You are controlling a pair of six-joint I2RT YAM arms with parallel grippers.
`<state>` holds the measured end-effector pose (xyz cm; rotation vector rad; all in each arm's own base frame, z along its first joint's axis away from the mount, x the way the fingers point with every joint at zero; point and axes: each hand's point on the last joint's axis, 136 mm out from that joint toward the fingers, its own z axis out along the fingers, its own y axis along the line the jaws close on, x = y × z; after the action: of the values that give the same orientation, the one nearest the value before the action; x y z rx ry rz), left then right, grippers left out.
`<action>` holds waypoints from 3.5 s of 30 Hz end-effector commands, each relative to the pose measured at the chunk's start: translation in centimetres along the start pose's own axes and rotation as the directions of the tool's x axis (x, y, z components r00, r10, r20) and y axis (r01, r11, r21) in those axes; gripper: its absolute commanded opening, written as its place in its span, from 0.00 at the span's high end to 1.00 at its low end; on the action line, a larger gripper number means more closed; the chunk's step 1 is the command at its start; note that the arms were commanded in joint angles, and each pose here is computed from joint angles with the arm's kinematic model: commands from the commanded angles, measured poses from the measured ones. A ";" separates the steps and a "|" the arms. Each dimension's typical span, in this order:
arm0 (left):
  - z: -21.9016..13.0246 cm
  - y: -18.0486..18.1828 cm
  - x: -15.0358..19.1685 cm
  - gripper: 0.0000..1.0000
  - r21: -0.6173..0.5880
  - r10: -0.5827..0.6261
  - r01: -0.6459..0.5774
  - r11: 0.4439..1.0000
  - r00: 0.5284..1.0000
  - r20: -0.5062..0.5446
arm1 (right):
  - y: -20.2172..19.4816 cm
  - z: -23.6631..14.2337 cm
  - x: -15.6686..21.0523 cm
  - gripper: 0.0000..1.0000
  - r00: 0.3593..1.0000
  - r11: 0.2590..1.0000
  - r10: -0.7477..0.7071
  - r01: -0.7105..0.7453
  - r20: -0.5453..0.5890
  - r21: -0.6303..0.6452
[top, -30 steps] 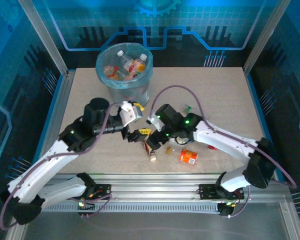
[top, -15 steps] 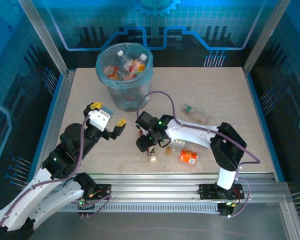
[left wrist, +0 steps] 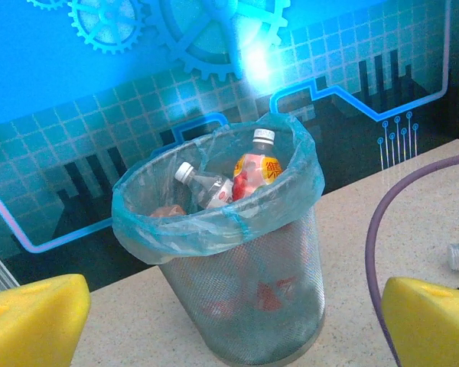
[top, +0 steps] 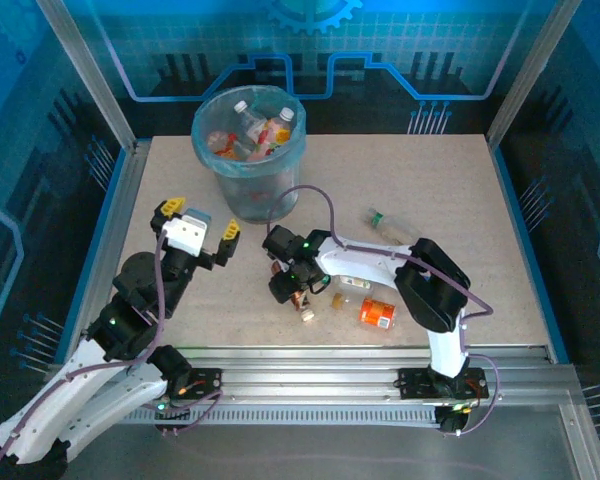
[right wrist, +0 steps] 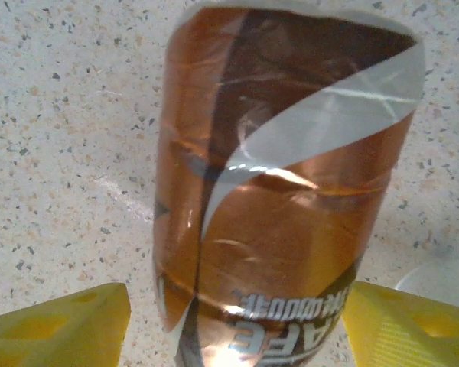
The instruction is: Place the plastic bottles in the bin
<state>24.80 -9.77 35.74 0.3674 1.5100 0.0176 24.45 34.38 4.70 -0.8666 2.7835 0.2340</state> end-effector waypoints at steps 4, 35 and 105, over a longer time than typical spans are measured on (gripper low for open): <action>0.3 0.9 -1.1 0.02 -0.044 0.009 -0.008 0.999 1.000 0.026 | 1.6 1.3 -0.9 0.35 0.999 0.999 -0.043 0.043 -0.020 -0.010; 6.1 -10.1 -10.6 0.06 0.667 -0.424 0.648 0.367 0.755 -0.501 | -1.2 -28.9 -4.1 0.45 0.532 0.933 -0.133 0.352 0.836 -0.075; 24.0 5.5 -7.7 0.59 0.069 -0.206 0.227 0.971 0.951 -0.233 | -9.1 -37.3 -8.4 0.02 0.360 0.994 -0.100 -0.009 0.927 0.111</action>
<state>47.47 -12.61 44.75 0.2149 1.7902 -0.2764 30.18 23.97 40.77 -0.5382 1.6454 0.4157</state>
